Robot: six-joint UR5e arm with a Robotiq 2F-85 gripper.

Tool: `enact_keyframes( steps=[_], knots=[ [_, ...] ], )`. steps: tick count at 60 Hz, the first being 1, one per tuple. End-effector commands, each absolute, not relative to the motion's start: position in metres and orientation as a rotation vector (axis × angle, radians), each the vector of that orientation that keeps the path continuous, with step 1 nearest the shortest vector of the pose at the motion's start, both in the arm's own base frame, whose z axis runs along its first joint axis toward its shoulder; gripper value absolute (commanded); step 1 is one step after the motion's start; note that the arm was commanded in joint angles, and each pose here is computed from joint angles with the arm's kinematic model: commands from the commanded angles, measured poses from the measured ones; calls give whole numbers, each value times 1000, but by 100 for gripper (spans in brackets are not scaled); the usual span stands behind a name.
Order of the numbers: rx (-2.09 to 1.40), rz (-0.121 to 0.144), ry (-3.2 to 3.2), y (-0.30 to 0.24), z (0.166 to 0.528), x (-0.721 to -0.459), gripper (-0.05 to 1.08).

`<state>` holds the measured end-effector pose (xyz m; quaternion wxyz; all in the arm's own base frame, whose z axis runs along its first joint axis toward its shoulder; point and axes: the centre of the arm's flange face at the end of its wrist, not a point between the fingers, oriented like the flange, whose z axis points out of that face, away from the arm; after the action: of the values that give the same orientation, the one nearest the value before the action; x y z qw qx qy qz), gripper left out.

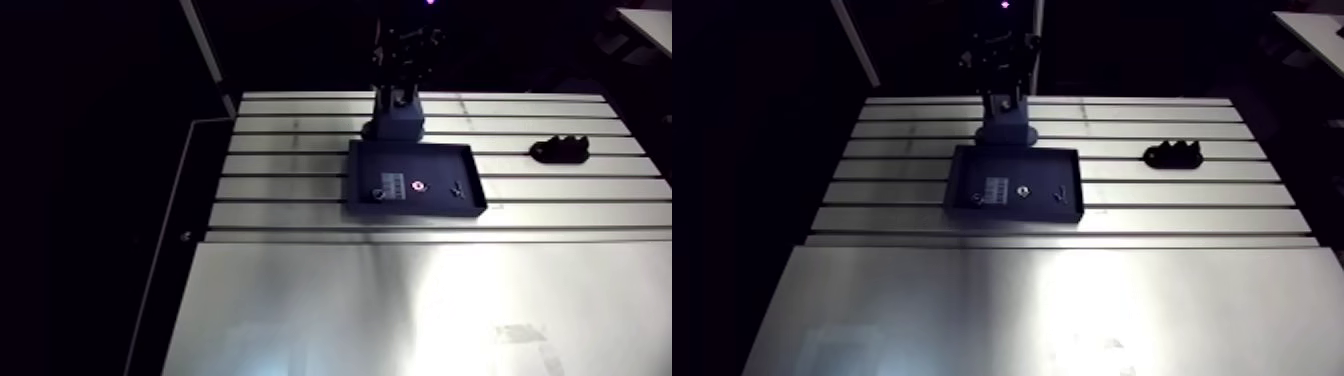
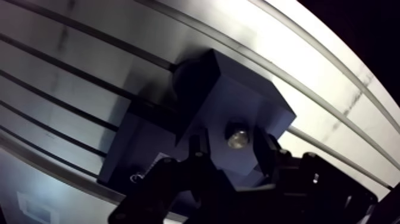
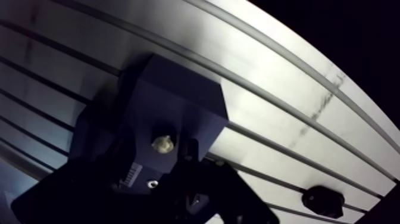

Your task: Pick up the M10 bolt and insert it into the hex recess until seated.

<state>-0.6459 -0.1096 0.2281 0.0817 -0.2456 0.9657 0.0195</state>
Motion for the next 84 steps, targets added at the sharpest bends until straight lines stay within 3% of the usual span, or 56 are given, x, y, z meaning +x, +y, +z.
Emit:
enact_keyframes(
  steps=[1,84],
  knots=[
    [-734,61,2891,-109,230,-647,49],
    [-726,62,2896,-105,231,-649,59]
  ],
)
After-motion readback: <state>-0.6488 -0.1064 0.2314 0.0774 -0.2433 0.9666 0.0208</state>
